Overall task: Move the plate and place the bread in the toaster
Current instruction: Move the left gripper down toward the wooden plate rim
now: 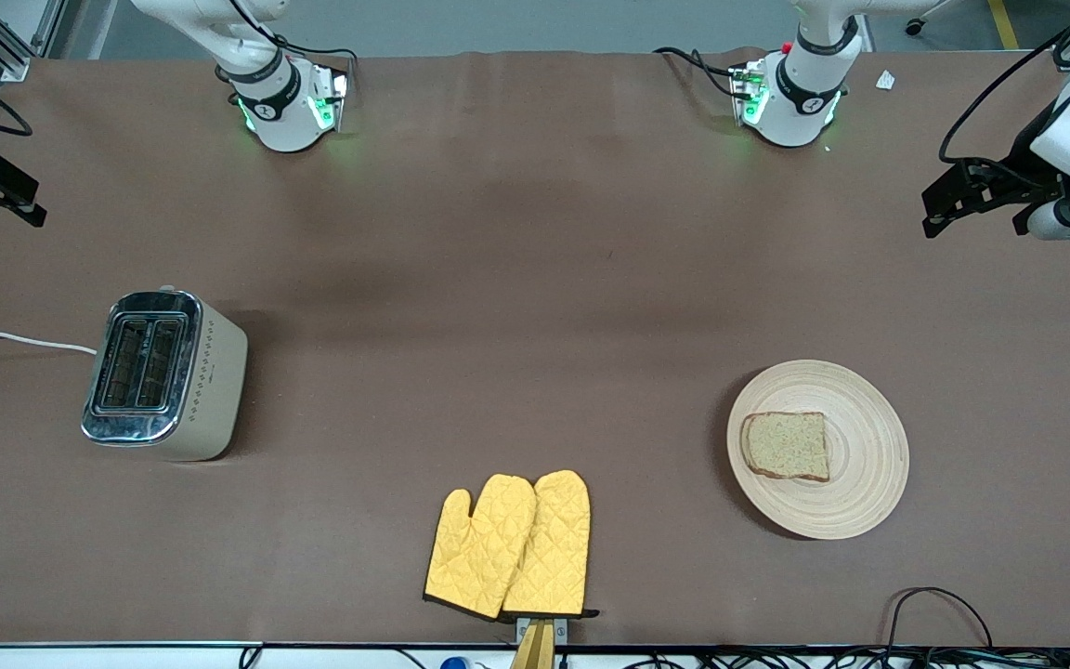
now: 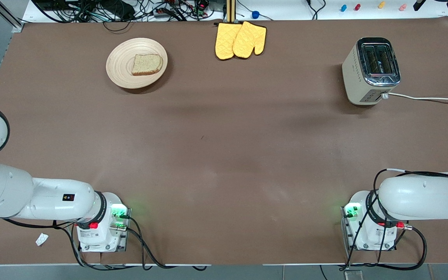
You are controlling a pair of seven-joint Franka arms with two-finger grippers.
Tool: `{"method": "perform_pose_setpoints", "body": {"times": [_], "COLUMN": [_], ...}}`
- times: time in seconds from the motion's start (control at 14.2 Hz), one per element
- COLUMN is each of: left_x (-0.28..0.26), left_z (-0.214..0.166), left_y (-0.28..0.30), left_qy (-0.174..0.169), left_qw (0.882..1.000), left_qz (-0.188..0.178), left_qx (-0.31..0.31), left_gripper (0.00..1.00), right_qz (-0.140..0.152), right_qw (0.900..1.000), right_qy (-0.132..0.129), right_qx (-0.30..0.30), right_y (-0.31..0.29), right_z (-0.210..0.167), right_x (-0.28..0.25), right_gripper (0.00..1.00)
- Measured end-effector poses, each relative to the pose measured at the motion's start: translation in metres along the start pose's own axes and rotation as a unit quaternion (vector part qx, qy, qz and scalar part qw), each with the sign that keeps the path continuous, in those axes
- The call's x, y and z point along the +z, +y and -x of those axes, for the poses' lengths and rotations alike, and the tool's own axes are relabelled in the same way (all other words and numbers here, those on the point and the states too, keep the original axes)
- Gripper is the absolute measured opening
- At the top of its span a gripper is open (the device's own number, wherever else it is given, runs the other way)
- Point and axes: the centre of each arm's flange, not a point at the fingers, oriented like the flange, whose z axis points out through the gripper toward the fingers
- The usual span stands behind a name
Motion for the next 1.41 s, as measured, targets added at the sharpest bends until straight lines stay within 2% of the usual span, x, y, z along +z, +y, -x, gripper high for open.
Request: {"method": "perform_pose_setpoints", "body": {"times": [0.49, 0.77, 0.98, 1.13, 1.27, 1.41], "left_x": [0.004, 0.051, 0.107, 0.150, 0.199, 0.249], "left_z": [-0.002, -0.034, -0.069, -0.087, -0.101, -0.112], "left_y": [-0.001, -0.045, -0.084, -0.105, -0.136, -0.162], "left_qy": [-0.004, -0.032, -0.039, -0.050, -0.062, -0.066], "left_qw": [1.000, 0.999, 0.999, 0.996, 0.992, 0.990], "left_qz": [0.000, 0.004, 0.030, 0.070, 0.112, 0.128], "left_qx": [-0.001, -0.002, -0.017, -0.026, -0.007, -0.002], "left_gripper": [1.00, 1.00, 1.00, 1.00, 1.00, 1.00], "right_qz": [0.000, 0.000, 0.000, 0.000, 0.000, 0.000], "right_qw": [1.000, 1.000, 1.000, 1.000, 1.000, 1.000], "right_qy": [0.000, 0.000, 0.000, 0.000, -0.001, -0.001], "right_qx": [0.000, 0.000, 0.000, -0.001, -0.001, 0.000], "right_y": [0.000, 0.000, 0.000, -0.001, -0.001, -0.001], "right_z": [0.000, 0.000, 0.000, 0.000, 0.000, 0.000], "right_x": [0.000, 0.000, 0.000, 0.000, 0.001, 0.001], "right_gripper": [1.00, 1.00, 1.00, 1.00, 1.00, 1.00]}}
